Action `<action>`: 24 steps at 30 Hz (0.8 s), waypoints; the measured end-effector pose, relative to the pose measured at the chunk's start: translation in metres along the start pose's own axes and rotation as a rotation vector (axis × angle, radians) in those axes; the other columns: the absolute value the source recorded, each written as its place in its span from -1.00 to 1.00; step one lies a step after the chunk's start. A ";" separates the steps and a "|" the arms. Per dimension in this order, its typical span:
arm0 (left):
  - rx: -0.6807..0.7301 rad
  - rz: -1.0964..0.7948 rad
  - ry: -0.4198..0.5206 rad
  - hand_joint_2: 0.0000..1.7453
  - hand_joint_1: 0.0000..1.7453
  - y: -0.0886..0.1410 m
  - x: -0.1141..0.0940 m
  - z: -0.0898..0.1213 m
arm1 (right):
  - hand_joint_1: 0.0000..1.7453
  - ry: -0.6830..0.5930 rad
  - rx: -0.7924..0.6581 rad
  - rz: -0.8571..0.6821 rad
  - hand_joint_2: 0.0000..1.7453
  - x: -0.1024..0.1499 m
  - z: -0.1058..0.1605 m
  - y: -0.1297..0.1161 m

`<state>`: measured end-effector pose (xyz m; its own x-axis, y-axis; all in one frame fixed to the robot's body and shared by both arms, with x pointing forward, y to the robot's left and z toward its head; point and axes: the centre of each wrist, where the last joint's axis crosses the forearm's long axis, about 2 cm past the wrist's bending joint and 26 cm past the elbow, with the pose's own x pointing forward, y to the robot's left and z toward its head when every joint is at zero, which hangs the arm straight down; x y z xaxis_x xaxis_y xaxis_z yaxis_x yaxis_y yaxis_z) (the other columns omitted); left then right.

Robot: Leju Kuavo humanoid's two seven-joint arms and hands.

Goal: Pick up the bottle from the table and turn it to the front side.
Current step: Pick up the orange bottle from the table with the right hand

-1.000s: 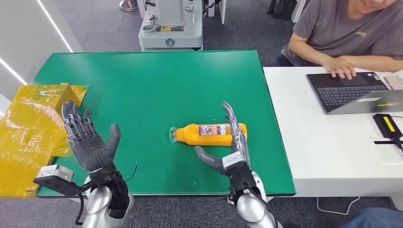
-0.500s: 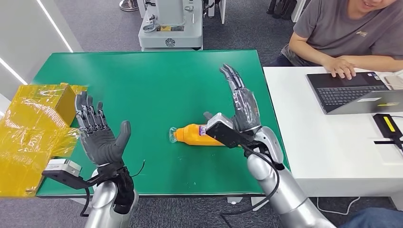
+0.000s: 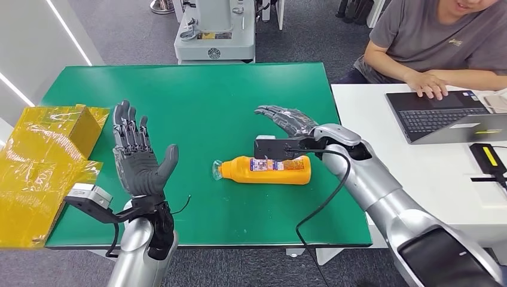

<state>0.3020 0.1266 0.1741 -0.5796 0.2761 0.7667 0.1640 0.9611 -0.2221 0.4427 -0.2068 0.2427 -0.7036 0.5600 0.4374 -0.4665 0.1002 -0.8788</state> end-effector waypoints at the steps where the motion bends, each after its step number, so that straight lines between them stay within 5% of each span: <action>1: -0.001 0.000 0.005 1.00 -1.00 0.000 0.000 -0.001 | -1.00 0.008 0.061 -0.029 1.00 -0.003 0.000 -0.002; 6: 0.002 -0.005 0.020 1.00 -1.00 0.001 0.002 -0.001 | -1.00 0.049 0.248 -0.089 1.00 -0.015 0.002 -0.008; 16: -0.004 -0.019 0.013 1.00 -1.00 0.005 0.007 -0.002 | -1.00 0.118 0.289 -0.063 1.00 -0.026 0.004 0.002; 24: -0.013 -0.033 0.023 1.00 -1.00 0.006 0.011 0.001 | -1.00 0.237 0.279 0.041 1.00 -0.043 0.018 0.044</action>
<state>0.2962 0.1349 0.1805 -0.5665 0.2445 0.7870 0.1559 0.9695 -0.1889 0.4427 -0.2408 0.1885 -0.5963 0.7371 0.3178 -0.5918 -0.1363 -0.7945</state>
